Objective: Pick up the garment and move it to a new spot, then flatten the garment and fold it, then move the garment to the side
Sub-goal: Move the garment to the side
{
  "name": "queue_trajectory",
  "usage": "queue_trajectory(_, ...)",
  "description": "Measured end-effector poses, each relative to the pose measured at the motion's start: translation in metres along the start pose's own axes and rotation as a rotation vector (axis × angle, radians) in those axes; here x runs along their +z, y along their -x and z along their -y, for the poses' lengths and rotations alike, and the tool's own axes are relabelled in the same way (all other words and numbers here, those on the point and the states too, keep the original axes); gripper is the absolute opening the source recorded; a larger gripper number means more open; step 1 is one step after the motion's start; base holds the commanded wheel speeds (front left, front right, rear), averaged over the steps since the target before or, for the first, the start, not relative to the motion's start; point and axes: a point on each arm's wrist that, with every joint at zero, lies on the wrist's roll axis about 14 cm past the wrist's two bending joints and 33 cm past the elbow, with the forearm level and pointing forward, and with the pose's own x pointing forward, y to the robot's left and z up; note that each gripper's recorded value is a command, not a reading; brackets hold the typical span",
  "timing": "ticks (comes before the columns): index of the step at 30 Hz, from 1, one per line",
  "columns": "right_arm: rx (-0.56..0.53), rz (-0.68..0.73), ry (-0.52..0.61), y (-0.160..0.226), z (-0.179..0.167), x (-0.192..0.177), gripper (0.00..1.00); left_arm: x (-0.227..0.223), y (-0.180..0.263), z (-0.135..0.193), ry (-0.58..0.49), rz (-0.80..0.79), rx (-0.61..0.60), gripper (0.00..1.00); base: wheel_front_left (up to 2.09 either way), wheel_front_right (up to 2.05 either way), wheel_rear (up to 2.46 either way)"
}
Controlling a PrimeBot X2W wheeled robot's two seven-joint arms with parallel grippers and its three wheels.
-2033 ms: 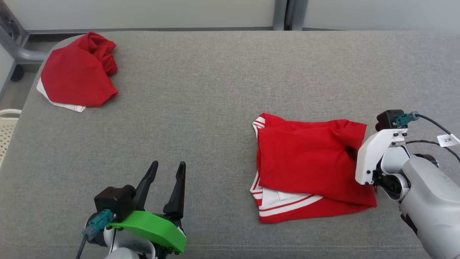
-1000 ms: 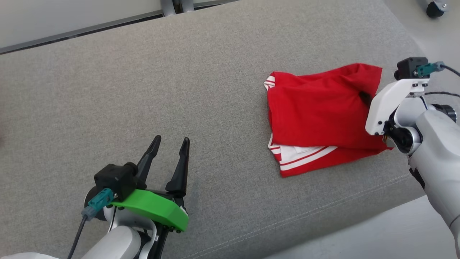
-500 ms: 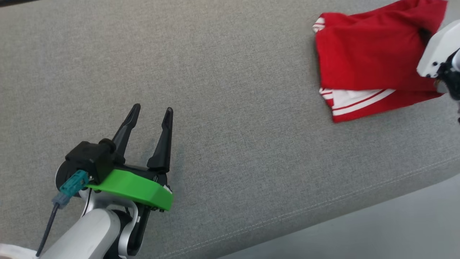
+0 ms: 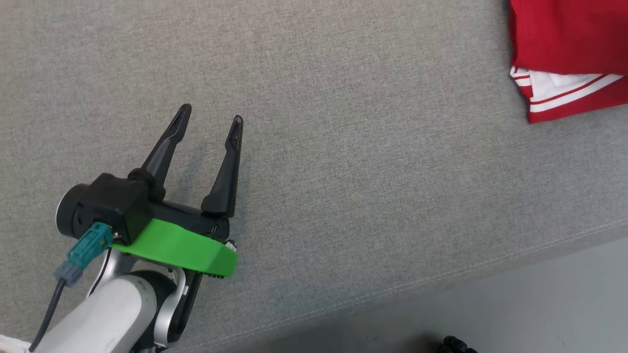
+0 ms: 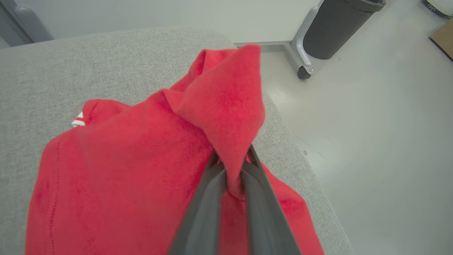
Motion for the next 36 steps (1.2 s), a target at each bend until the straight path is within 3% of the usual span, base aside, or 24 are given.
queue_trajectory(5, -0.022, 0.021, 0.062, -0.014, 0.001, 0.001, 0.00, -0.012, 0.000, -0.011, -0.002, -0.035, 0.020, 1.00, 0.00, 0.00, 0.00)
queue_trajectory(6, -0.025, 0.022, 0.068, -0.016, 0.001, 0.001, 0.13, -0.013, 0.000, -0.012, -0.002, -0.040, 0.024, 1.00, 0.00, 0.00, 0.00)
queue_trajectory(7, -0.027, 0.021, 0.082, -0.018, 0.001, 0.000, 0.38, -0.014, 0.001, -0.014, -0.001, -0.043, 0.027, 1.00, 0.00, 0.00, 0.00)
queue_trajectory(9, -0.030, 0.017, 0.092, -0.021, 0.000, -0.003, 1.00, -0.016, 0.001, -0.017, -0.004, -0.051, 0.035, 1.00, 0.00, 0.00, 0.00)
queue_trajectory(18, -0.080, 0.010, 0.105, -0.014, 0.022, -0.009, 1.00, -0.012, 0.002, -0.019, -0.014, -0.045, 0.043, 1.00, 0.00, 0.00, 0.00)
queue_trajectory(28, -0.020, 0.110, 0.058, 0.004, -0.003, 0.006, 1.00, 0.003, 0.008, -0.017, -0.019, -0.005, 0.060, 1.00, 0.00, 0.00, 0.00)
queue_trajectory(36, 0.083, 0.253, 0.028, 0.044, -0.035, 0.024, 1.00, 0.008, 0.035, -0.026, -0.010, 0.008, 0.144, 1.00, 0.00, 0.00, 0.00)
